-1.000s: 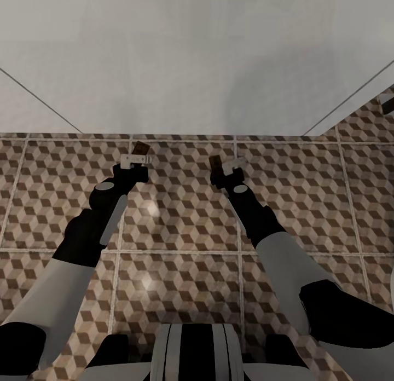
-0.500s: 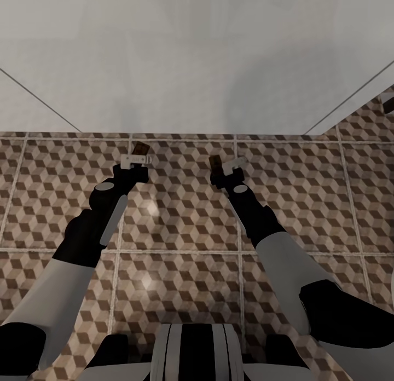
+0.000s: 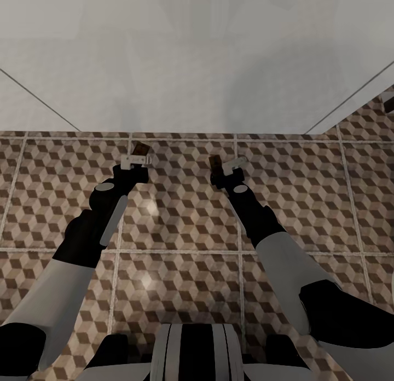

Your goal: Take the four mousetraps from the cabinet in the bathroom and place them on the bathroom floor. Make sure all four end up on the same floor surface, and ensure that at least two of them are either under or directly next to the same bathroom sink.

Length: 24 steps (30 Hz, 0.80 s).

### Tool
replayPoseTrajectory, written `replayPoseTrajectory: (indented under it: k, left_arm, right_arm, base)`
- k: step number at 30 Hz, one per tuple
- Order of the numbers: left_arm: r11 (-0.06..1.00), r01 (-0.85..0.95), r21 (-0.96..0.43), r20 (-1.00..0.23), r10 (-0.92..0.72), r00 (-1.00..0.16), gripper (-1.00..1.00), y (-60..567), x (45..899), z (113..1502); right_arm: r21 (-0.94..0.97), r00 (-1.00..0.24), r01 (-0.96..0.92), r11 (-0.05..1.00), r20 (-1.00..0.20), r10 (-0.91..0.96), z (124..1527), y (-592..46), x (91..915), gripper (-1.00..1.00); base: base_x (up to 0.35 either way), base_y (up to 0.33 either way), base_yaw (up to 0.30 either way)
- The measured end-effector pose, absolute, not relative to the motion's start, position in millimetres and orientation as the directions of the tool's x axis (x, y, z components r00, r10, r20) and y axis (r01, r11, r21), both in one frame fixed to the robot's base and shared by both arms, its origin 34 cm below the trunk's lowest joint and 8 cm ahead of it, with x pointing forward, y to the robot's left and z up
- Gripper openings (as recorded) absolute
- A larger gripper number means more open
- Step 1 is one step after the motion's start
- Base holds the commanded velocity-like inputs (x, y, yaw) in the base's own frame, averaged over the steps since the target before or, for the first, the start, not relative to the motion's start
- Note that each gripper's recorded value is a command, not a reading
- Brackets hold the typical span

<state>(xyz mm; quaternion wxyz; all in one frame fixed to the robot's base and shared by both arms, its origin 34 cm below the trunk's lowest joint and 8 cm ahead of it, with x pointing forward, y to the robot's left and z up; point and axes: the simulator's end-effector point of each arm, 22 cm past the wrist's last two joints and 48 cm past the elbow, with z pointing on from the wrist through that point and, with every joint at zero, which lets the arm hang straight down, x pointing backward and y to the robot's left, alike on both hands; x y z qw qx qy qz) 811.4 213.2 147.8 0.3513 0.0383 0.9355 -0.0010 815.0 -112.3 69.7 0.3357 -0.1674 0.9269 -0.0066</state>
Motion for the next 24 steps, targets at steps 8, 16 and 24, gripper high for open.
replayPoseTrajectory:
  k: [8, 16, 24]
  left_arm:
    - [0.997, 0.072, 0.025, -0.655, 0.071, -0.752, -1.0, 213.3, 810.5, 146.8]
    - [0.997, 0.072, 0.025, -0.655, 0.071, -0.752, -1.0, 213.2, 809.8, 146.7]
    - [0.997, 0.072, 0.025, -0.654, 0.071, -0.753, -1.0, 213.2, 809.6, 146.4]
  right_arm:
    - [-0.125, -0.718, -0.306, 0.944, -0.62, -0.315, 69.9, -112.3, 815.2, -1.0]
    - [-0.125, -0.718, -0.306, 0.944, -0.621, -0.315, 70.2, -112.3, 815.4, -1.0]
    - [-0.125, -0.718, -0.306, 0.944, -0.621, -0.314, 70.2, -112.3, 815.4, -1.0]
  base:
    - [0.0, 0.0, 0.0]
    - [0.0, 0.0, 0.0]
    - [0.0, 0.0, 0.0]
